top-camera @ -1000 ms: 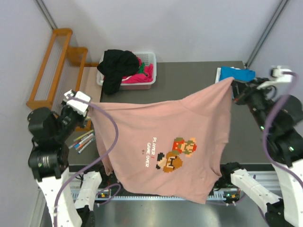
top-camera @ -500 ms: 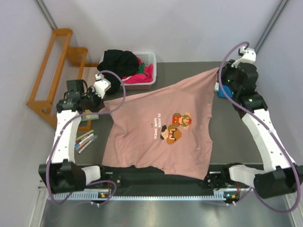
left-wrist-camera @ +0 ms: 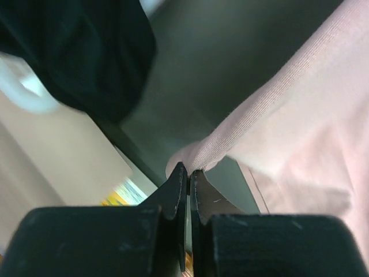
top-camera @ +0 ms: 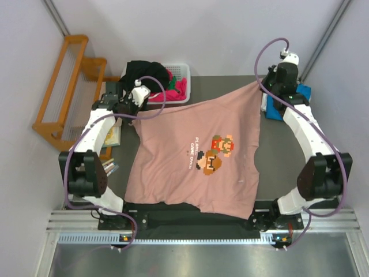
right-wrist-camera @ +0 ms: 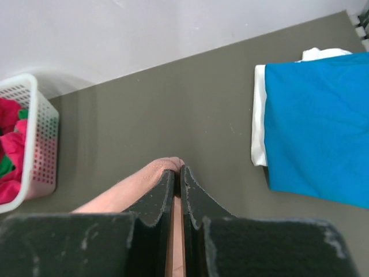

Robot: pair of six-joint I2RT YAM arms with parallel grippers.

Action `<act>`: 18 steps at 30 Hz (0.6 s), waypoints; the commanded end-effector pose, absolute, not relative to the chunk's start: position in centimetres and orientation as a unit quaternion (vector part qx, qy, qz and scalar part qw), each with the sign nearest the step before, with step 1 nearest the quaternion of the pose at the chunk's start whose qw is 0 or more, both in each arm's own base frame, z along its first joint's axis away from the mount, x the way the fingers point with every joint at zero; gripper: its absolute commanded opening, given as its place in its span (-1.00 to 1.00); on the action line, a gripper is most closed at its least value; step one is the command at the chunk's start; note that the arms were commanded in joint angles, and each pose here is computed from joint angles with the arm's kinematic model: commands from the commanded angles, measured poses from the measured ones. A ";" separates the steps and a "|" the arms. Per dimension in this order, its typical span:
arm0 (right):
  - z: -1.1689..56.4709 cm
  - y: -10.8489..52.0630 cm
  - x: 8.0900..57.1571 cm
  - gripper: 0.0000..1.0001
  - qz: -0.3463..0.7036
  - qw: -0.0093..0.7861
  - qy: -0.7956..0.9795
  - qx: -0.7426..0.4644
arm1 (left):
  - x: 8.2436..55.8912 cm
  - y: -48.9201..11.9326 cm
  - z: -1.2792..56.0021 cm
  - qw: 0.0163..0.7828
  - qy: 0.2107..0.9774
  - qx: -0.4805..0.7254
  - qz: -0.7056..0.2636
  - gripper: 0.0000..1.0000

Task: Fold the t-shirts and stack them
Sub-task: Flatten the tshirt out

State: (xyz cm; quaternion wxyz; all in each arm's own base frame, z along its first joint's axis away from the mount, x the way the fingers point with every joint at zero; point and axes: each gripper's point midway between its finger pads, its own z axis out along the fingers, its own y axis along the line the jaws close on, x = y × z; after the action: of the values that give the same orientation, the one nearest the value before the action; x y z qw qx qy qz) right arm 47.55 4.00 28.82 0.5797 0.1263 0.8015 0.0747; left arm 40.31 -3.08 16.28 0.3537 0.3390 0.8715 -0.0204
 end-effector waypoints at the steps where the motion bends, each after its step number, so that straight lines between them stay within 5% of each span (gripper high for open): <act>1: 31.4 2.4 50.9 -1.00 0.065 0.615 0.773 0.141 | 45.5 -2.4 19.3 0.405 0.855 0.322 0.040 -1.00; 13: 30.5 1.2 53.8 -1.00 0.057 0.601 0.784 0.146 | 50.4 -1.0 18.3 0.394 0.864 0.296 0.103 -1.00; 18: 30.0 2.0 51.8 -1.00 0.084 0.594 0.785 0.156 | 48.5 -1.3 18.1 0.372 0.874 0.295 0.102 -1.00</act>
State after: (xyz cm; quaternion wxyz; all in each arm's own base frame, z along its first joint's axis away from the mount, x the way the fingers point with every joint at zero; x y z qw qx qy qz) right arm 52.73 3.23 26.64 0.5587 0.1337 0.8153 0.0724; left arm 48.60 -2.09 15.65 0.3548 0.3135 0.8779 0.0712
